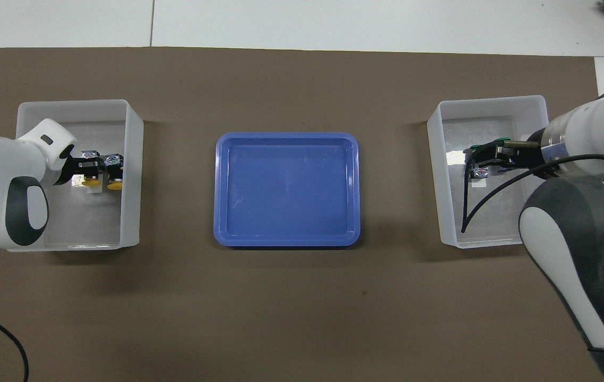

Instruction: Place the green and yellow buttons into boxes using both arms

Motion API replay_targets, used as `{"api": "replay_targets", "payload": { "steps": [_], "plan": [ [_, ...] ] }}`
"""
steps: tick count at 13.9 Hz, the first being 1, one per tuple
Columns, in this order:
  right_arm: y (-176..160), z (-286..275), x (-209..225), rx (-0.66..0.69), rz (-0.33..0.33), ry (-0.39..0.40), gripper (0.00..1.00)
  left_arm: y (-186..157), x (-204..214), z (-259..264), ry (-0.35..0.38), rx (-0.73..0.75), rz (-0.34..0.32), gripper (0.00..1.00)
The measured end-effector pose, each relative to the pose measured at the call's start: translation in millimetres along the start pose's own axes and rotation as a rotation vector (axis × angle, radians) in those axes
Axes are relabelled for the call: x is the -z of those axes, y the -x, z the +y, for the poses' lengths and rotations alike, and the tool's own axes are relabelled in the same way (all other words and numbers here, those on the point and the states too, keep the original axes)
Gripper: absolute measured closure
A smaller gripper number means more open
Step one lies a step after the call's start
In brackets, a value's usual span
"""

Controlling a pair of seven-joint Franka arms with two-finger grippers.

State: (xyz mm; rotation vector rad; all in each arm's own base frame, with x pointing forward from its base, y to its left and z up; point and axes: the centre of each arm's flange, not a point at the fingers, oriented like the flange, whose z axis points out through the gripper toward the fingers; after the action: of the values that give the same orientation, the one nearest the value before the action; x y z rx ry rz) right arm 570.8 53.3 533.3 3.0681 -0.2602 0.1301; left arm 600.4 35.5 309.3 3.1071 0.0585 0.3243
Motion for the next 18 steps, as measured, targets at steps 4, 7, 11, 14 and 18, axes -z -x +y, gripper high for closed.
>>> {"api": "replay_targets", "payload": {
  "steps": [4,7,11,14,18],
  "plan": [
    [0.0,0.0,0.0,0.0,0.0,0.0,0.0,-0.9,-0.2,1.2,0.002,-0.009,0.002,0.36],
    [0.0,0.0,0.0,0.0,0.0,0.0,0.0,-4.9,4.0,1.0,0.001,-0.02,0.008,0.15],
    [0.0,0.0,0.0,0.0,0.0,0.0,0.0,-33.2,48.1,1.8,-0.003,-0.032,-0.05,0.11],
    [0.0,0.0,0.0,0.0,0.0,0.0,0.0,-48.5,85.6,2.0,-0.024,-0.051,-0.084,0.11],
    [0.0,0.0,0.0,0.0,0.0,0.0,0.0,-56.7,114.5,6.1,-0.029,-0.061,-0.134,0.11]
  ]
}}
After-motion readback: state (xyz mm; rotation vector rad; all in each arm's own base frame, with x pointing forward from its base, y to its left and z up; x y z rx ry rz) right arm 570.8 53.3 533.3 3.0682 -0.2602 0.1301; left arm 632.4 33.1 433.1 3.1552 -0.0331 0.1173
